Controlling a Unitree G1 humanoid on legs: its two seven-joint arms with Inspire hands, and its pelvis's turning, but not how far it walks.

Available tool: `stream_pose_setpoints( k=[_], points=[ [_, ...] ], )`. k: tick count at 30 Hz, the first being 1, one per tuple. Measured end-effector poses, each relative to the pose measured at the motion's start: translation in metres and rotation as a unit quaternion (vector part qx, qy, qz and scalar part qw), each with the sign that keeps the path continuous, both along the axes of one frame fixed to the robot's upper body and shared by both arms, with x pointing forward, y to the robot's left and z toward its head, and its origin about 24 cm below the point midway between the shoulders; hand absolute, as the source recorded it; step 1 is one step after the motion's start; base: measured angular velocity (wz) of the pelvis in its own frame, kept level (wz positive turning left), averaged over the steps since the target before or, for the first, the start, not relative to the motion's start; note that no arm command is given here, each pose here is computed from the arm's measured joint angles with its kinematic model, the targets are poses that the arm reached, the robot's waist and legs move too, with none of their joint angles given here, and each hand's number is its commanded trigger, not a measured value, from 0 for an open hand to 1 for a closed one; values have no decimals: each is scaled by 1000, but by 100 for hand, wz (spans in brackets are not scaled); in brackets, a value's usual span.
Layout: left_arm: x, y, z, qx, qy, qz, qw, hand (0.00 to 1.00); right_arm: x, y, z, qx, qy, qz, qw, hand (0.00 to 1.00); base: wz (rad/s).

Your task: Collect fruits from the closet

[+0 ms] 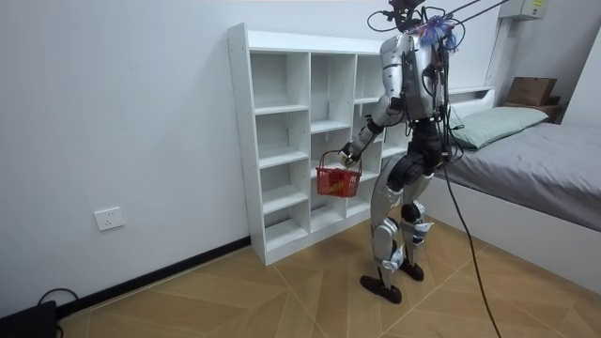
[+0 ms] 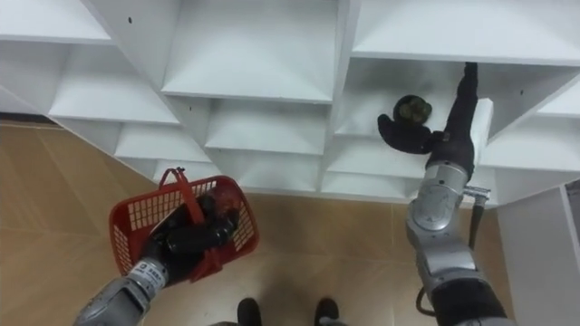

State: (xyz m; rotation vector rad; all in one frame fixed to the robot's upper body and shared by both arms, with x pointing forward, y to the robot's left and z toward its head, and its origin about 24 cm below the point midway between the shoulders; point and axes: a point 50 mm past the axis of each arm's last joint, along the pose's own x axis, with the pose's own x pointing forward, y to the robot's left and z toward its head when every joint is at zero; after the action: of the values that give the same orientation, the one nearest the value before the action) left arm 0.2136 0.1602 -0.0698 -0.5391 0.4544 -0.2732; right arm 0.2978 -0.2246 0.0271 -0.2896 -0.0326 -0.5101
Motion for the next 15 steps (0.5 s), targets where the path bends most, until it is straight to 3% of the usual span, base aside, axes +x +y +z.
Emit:
stream_pose_setpoints(
  k=[15],
  points=[
    [8,0,5,10,-5,-2,1000,100,1,-2,-12,-7,35,-20,999,0,3]
  ],
)
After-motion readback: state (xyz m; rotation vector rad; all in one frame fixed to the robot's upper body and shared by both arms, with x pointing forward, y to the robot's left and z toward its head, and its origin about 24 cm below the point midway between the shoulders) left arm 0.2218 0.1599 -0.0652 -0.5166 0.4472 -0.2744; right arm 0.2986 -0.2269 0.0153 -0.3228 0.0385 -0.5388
